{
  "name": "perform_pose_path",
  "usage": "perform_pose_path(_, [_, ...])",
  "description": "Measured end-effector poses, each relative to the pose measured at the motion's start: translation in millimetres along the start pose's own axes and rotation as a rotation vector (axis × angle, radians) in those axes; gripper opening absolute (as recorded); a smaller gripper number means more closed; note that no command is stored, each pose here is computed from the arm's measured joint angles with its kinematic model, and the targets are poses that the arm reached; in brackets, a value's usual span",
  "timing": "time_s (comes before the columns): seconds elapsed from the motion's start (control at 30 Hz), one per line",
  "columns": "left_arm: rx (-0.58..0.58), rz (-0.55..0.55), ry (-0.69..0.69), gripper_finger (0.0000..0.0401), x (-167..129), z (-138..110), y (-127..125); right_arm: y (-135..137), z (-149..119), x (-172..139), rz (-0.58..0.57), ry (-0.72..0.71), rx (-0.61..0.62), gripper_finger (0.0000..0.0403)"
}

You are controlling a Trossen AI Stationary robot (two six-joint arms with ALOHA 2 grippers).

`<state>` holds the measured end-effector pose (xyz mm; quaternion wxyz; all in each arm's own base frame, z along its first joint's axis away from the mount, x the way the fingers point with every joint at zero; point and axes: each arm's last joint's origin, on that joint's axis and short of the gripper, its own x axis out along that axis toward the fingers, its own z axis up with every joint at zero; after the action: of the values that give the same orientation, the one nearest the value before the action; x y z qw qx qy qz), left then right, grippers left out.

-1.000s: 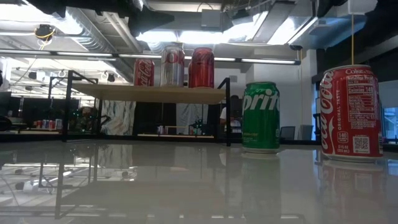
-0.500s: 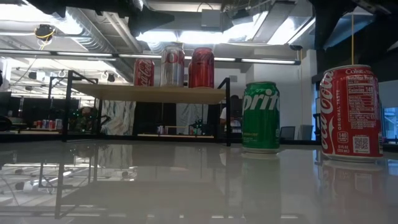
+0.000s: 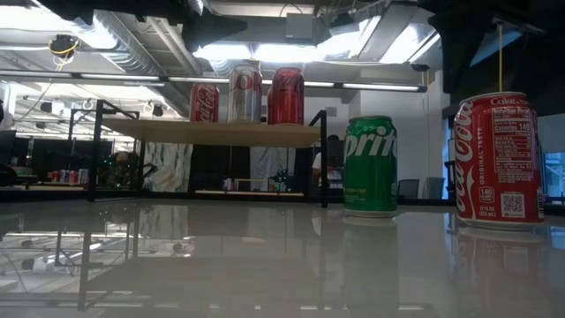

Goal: Place canned beverage on shelf
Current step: Move the red white soda can to the center of the table

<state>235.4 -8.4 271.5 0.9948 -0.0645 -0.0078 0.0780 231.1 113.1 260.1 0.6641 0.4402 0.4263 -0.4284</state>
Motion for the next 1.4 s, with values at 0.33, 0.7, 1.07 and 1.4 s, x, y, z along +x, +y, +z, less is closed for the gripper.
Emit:
perform_pose_path(0.33, [0.0, 0.0, 0.0, 0.0396, 0, 0, 0, 4, -5, 9, -0.036, 0.011, 0.003, 0.0376])
perform_pose_path(0.7, [0.0, 0.0, 0.0, 0.0396, 0, 0, 0, 9, -13, 26, -0.108, 0.038, -0.014, 0.0376])
perform_pose_path(1.07, [-0.001, -0.011, 0.002, 0.0396, -1, 0, -3, 11, -13, 27, -0.087, 0.04, -0.008, 0.0376])
perform_pose_path(1.4, [-0.001, -0.041, 0.005, 0.0396, -2, -1, -9, 12, -13, 27, -0.069, 0.025, -0.005, 0.0376])
